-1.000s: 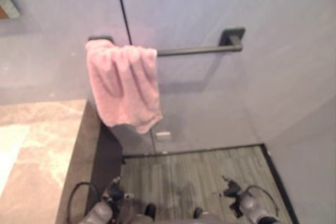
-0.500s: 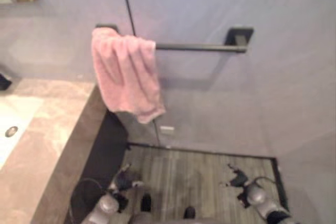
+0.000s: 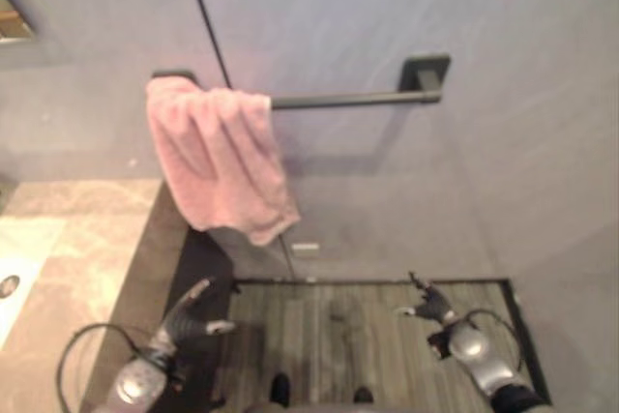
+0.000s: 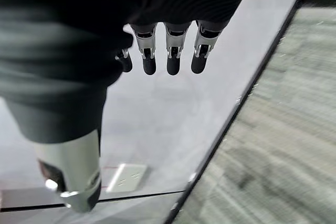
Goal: Put brush and paste in cup on sink, flatten towel.
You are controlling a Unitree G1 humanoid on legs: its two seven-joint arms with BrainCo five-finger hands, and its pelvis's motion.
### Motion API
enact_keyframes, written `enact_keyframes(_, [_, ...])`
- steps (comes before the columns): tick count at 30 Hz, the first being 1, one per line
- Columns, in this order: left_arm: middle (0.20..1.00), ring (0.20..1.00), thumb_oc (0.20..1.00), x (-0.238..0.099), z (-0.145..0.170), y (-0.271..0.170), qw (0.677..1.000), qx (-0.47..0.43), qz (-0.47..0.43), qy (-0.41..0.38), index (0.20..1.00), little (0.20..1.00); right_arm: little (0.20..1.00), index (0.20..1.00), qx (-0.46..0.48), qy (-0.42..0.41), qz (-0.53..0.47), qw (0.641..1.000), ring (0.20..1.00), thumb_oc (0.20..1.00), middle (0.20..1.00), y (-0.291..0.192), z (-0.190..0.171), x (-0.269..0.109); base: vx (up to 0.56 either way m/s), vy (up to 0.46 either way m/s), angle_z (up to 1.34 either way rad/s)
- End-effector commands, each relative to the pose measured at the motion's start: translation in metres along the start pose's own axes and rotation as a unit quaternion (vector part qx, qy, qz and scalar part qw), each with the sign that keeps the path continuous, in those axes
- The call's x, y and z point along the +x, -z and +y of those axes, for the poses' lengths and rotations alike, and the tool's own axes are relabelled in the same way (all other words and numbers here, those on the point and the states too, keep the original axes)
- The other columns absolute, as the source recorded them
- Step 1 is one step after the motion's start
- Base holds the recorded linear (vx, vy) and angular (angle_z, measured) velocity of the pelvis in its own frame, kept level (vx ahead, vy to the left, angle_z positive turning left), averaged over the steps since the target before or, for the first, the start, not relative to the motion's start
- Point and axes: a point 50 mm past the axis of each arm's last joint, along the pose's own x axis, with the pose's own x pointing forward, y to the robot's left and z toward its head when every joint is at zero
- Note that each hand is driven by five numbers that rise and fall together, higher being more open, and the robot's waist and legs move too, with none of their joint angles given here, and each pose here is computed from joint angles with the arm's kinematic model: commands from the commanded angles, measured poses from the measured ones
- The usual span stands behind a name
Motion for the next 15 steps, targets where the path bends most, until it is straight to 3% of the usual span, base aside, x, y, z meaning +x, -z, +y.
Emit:
enact_keyframes(1, [1.000,1.000,1.000,-0.007,0.028,-0.029,0.996,-0.030,-0.079,0.012,1.000,1.000,1.000,1.000,0.031,-0.018,-0.091,0.995,1.000,1.000,1.000,-0.039,-0.006,0.006,0.02,0.079,0.01])
enact_keyframes(9, [1.000,1.000,1.000,-0.031,0.078,-0.078,0.988,0.018,-0.150,0.025,1.000,1.000,1.000,1.000,0.042,-0.061,-0.230,0.970,1.000,1.000,1.000,-0.106,-0.011,0.000,0.01,0.067,-0.07])
enact_keyframes(15, [1.000,1.000,1.000,-0.042,0.115,-0.097,0.980,-0.005,-0.194,-0.040,1.000,1.000,1.000,1.000,0.065,-0.077,-0.316,0.943,1.000,1.000,1.000,-0.153,-0.018,-0.006,0.00,0.070,0.04])
